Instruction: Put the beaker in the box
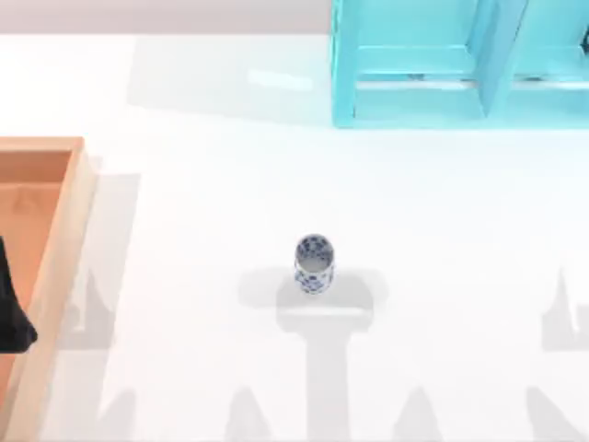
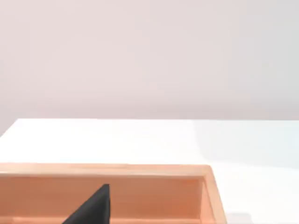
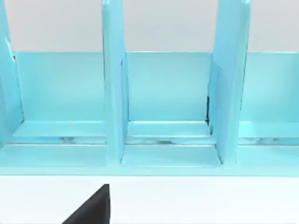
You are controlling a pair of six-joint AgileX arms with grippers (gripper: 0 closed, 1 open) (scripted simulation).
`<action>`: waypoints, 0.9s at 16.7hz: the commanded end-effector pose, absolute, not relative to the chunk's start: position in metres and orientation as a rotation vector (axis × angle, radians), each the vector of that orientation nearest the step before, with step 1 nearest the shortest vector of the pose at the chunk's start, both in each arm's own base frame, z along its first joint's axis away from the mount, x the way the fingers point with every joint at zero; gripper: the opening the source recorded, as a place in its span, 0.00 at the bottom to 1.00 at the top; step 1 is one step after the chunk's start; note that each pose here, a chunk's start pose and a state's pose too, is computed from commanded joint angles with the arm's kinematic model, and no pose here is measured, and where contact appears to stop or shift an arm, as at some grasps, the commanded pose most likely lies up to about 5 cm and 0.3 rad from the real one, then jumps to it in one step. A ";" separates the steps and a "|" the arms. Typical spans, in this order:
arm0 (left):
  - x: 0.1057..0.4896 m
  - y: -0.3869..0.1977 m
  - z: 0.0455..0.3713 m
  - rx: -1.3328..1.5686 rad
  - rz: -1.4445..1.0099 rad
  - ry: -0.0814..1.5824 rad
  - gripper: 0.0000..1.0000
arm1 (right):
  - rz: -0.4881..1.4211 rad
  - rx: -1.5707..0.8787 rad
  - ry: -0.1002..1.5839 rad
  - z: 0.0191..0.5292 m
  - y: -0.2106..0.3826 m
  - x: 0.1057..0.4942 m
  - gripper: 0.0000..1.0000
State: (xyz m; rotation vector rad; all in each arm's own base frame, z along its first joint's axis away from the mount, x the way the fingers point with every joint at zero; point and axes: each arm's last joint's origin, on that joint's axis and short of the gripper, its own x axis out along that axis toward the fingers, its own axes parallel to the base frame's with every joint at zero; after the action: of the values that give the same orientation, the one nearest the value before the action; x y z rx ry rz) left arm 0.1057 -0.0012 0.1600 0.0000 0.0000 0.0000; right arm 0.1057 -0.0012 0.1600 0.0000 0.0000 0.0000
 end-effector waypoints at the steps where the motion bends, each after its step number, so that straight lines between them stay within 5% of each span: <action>1: 0.106 -0.001 0.160 0.000 0.000 0.000 1.00 | 0.000 0.000 0.000 0.160 -0.001 0.106 1.00; 8: 0.110 -0.010 0.184 -0.036 -0.071 0.196 1.00 | 0.000 0.000 0.000 0.160 -0.001 0.106 1.00; 15: 0.161 -0.040 0.279 -0.161 -0.176 0.578 1.00 | 0.000 0.000 0.000 0.160 -0.001 0.106 1.00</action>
State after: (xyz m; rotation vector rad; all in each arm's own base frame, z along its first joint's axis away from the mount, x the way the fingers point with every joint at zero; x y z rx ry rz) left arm 0.1615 -0.0399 0.2786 -0.1615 0.5776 -0.1760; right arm 0.1057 -0.0012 0.1600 0.0000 0.0000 0.0000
